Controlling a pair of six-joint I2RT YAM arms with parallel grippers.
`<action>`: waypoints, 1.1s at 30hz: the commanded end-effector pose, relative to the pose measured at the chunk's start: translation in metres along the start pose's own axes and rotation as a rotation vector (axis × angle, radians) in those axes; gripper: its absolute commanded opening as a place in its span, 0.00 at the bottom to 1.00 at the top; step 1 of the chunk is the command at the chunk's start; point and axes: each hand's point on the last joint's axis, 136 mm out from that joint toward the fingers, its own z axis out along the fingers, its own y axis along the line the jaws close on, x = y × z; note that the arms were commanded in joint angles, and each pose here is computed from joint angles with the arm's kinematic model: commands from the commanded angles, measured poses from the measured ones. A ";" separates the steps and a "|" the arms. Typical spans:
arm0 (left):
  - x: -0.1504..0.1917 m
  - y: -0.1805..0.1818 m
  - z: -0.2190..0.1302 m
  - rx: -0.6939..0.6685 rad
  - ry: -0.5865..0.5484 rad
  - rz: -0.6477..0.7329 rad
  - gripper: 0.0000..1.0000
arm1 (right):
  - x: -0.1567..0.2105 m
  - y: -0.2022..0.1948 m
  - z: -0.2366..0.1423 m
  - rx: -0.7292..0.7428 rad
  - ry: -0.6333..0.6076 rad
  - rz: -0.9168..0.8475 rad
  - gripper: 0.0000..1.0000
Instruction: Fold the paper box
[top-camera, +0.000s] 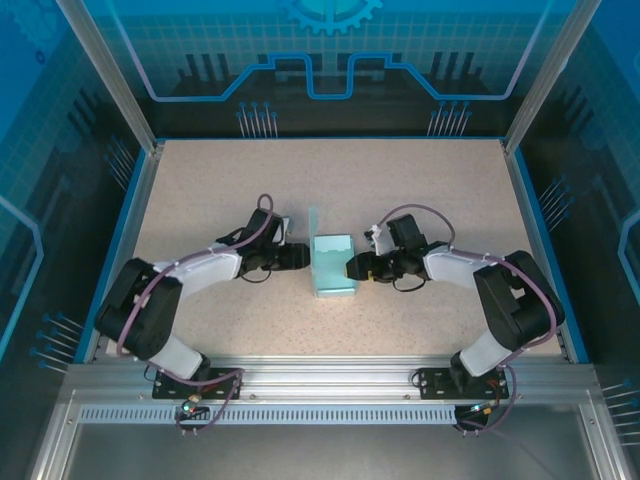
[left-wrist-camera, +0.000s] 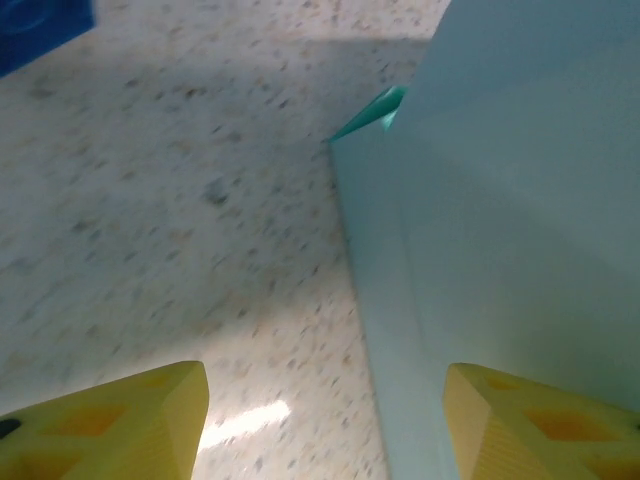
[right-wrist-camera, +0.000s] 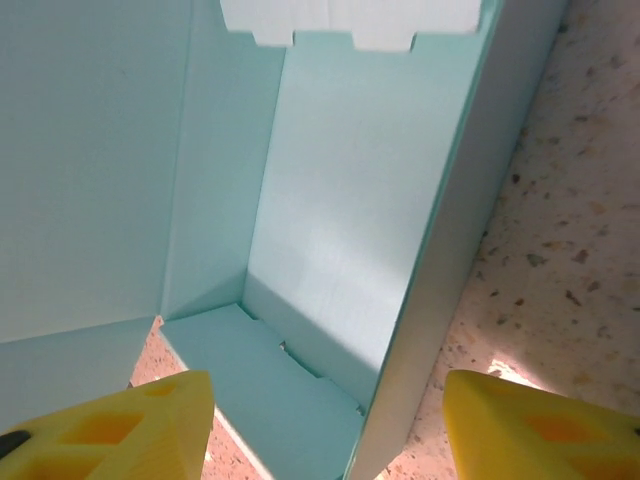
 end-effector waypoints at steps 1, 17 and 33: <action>-0.027 -0.028 0.011 0.094 -0.027 0.014 0.64 | -0.008 -0.004 -0.008 0.002 -0.051 0.013 0.63; -0.121 -0.073 0.068 0.127 0.018 0.129 0.63 | -0.007 -0.006 -0.016 0.065 -0.115 0.004 0.60; -0.167 -0.057 -0.035 0.084 -0.246 0.147 0.67 | -0.080 -0.043 -0.085 0.485 -0.105 -0.383 0.56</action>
